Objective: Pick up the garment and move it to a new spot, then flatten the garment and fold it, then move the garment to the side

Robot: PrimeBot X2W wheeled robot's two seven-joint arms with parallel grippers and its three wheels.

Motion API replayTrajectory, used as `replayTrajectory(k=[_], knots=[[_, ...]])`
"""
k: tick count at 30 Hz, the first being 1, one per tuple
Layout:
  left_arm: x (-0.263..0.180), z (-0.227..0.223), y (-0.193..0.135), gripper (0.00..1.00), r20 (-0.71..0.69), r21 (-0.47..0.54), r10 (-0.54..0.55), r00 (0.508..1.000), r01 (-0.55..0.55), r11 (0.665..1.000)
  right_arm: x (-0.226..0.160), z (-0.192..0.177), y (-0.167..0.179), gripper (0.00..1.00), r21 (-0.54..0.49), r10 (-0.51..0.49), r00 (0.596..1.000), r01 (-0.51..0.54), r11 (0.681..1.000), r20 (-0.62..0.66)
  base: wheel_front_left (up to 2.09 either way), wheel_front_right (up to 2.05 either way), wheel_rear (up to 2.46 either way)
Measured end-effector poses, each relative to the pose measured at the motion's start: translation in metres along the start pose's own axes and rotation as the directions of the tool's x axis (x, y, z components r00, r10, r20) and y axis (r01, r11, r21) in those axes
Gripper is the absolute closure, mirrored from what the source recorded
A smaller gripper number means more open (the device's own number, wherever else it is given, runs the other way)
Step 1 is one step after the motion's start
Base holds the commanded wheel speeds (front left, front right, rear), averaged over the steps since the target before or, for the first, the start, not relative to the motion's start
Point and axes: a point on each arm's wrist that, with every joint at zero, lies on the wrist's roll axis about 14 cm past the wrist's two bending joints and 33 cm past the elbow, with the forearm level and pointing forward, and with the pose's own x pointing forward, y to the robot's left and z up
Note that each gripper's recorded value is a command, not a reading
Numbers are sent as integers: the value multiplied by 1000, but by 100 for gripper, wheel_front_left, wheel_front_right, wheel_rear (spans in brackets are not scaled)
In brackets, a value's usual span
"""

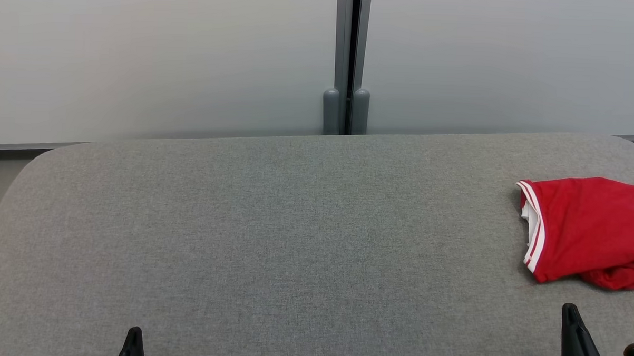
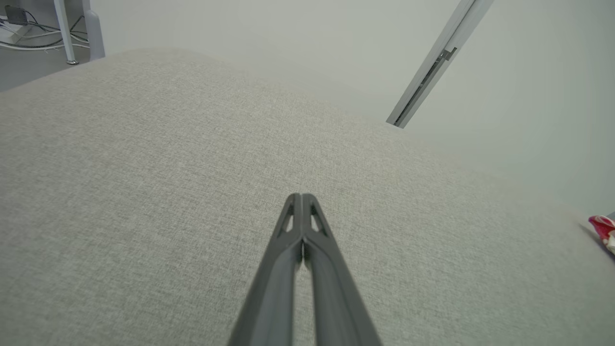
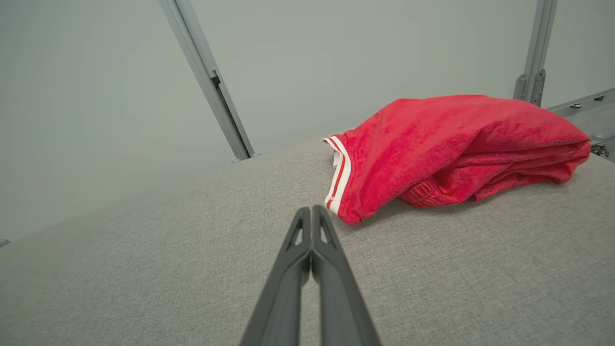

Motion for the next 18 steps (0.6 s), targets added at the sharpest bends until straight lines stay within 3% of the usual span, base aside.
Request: replayTrajectory(k=[8,18], knots=[[7,6,-2,100,-3,-132,0,1000,0,991,6,3,-1,100,139,-17,1000,17,990,1,0,0,0],[16,15,-5,100,3,-280,-5,1000,6,960,14,7,-1,100,294,-28,1000,27,955,-2,0,0,0]])
